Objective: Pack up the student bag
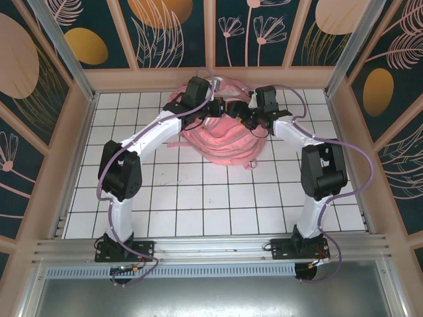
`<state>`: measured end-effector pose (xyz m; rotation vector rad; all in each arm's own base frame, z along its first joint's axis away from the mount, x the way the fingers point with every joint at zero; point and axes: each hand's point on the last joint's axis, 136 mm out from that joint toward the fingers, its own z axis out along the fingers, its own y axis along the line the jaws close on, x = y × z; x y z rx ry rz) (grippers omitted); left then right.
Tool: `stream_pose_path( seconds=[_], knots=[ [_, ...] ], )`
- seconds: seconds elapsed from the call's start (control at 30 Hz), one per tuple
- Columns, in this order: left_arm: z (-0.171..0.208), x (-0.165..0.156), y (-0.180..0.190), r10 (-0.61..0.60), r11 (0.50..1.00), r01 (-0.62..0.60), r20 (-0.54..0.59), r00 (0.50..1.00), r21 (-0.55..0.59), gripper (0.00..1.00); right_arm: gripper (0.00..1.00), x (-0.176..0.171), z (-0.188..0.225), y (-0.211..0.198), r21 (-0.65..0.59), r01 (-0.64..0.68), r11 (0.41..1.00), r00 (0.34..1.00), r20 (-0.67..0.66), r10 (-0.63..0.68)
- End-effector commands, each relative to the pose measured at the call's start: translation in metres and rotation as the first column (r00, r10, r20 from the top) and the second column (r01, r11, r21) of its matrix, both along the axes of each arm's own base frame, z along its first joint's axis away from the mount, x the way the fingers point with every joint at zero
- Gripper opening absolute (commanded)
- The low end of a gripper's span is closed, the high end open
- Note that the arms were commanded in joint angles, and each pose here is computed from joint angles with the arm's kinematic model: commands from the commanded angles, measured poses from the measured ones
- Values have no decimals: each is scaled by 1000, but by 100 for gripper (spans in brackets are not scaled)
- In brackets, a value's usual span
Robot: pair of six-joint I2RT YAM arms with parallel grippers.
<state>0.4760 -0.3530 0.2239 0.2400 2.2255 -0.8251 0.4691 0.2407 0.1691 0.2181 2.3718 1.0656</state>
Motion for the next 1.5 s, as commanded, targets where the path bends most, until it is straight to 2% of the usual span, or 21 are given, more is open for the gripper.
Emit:
stream_pose_path(
  seconds=[0.0,0.17,0.23,0.57,0.77,0.83,0.9,0.93,1.07,1.13,1.27,1.4,1.47],
  knots=[
    [61,2,-12,-7,992,21,111,994,-121,0,81,4,38,16,58,-33,998,993,114,26],
    [63,2,-13,-6,992,20,112,994,-125,0,90,0,43,11,36,-22,999,991,130,17],
    [64,2,-12,-4,992,19,112,994,-126,0,98,-2,44,8,22,-16,1000,991,133,13],
    [64,2,-14,-8,991,23,110,994,-134,0,99,-15,51,-9,-52,12,999,990,143,-4],
    [63,1,-19,-29,987,45,104,994,-152,1,95,-40,66,-17,-90,6,996,986,169,10],
    [63,1,-21,-34,985,49,96,995,-163,39,95,-51,65,-23,-116,24,993,987,158,-5],
    [66,0,-19,-25,984,41,96,995,-171,66,95,-61,59,-27,-137,41,990,990,141,-22],
    [69,-1,-17,-18,984,35,103,994,-172,74,95,-66,57,-28,-149,53,987,990,134,-33],
    [76,-4,4,29,983,-6,122,992,-186,87,93,-81,45,-24,-187,77,979,993,104,-59],
    [72,-2,28,84,975,-59,109,990,-215,87,92,-88,42,-13,-179,79,981,994,86,-65],
    [44,7,86,206,945,-190,32,978,-268,87,85,-100,32,27,-149,56,987,997,52,-49],
    [4,16,137,306,917,-302,-27,952,-260,87,74,-103,22,68,-123,37,992,999,22,-35],
    [-16,21,154,339,905,-341,-54,939,-253,87,73,-99,14,77,-124,48,991,999,6,-47]
  ],
)
